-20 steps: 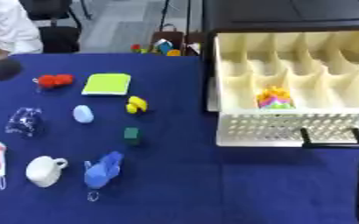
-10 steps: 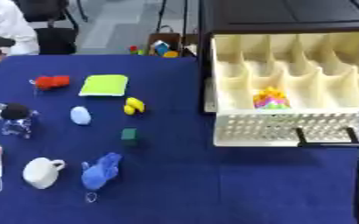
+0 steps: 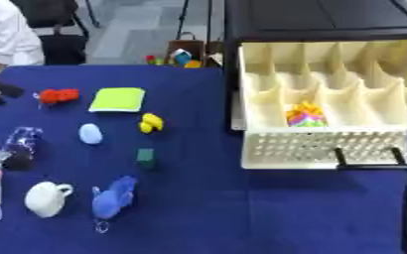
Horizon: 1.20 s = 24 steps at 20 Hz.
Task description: Pick up objects from table and place into drawer.
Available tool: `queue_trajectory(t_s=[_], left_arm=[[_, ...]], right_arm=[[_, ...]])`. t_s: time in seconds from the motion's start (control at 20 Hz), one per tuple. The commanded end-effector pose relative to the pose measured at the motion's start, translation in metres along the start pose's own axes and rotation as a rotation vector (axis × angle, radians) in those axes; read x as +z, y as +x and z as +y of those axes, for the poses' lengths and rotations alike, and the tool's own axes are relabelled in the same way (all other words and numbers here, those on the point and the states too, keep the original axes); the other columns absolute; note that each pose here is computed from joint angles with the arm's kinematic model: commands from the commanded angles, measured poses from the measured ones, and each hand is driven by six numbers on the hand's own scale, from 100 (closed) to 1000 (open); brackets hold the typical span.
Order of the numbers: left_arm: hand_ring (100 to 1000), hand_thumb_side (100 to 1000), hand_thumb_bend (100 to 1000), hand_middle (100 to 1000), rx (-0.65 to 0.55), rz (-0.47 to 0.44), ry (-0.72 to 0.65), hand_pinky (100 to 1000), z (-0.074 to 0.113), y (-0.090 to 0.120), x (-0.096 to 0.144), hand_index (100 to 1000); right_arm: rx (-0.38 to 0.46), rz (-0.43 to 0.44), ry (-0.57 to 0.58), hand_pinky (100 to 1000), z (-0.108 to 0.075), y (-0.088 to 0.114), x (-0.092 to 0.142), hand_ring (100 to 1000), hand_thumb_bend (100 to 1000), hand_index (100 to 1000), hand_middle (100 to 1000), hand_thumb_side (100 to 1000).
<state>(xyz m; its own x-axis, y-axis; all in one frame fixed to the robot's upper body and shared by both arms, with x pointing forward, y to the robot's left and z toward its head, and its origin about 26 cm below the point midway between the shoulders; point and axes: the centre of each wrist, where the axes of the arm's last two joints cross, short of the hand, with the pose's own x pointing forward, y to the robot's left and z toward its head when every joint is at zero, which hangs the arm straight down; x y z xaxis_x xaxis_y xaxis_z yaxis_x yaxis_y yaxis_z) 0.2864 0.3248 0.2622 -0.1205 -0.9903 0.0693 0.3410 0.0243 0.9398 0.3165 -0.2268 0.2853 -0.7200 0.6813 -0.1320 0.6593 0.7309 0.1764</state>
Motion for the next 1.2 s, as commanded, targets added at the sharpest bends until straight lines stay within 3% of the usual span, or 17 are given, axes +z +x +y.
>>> queue_trajectory(t_s=[0.05, 0.35, 0.6, 1.2], left_arm=[[850, 654, 892, 873, -0.050, 0.036, -0.042, 740, 0.006, 0.002, 0.005, 1000], [779, 599, 815, 809, -0.021, 0.076, -0.144, 657, -0.012, 0.002, 0.000, 977], [771, 554, 719, 785, -0.002, 0.108, -0.206, 653, -0.019, 0.003, -0.002, 974], [746, 532, 621, 765, -0.013, 0.153, -0.303, 640, -0.028, 0.005, -0.004, 945]], right_arm=[[-0.008, -0.026, -0.009, 626, -0.001, 0.000, -0.007, 669, 100, 778, 690, 1000], [-0.010, -0.026, -0.014, 626, -0.001, 0.001, -0.008, 669, 100, 778, 689, 1000], [-0.012, -0.026, -0.017, 626, 0.000, 0.001, -0.008, 669, 100, 778, 688, 1000], [-0.012, -0.021, -0.024, 627, 0.000, 0.001, -0.008, 669, 100, 777, 687, 1000]])
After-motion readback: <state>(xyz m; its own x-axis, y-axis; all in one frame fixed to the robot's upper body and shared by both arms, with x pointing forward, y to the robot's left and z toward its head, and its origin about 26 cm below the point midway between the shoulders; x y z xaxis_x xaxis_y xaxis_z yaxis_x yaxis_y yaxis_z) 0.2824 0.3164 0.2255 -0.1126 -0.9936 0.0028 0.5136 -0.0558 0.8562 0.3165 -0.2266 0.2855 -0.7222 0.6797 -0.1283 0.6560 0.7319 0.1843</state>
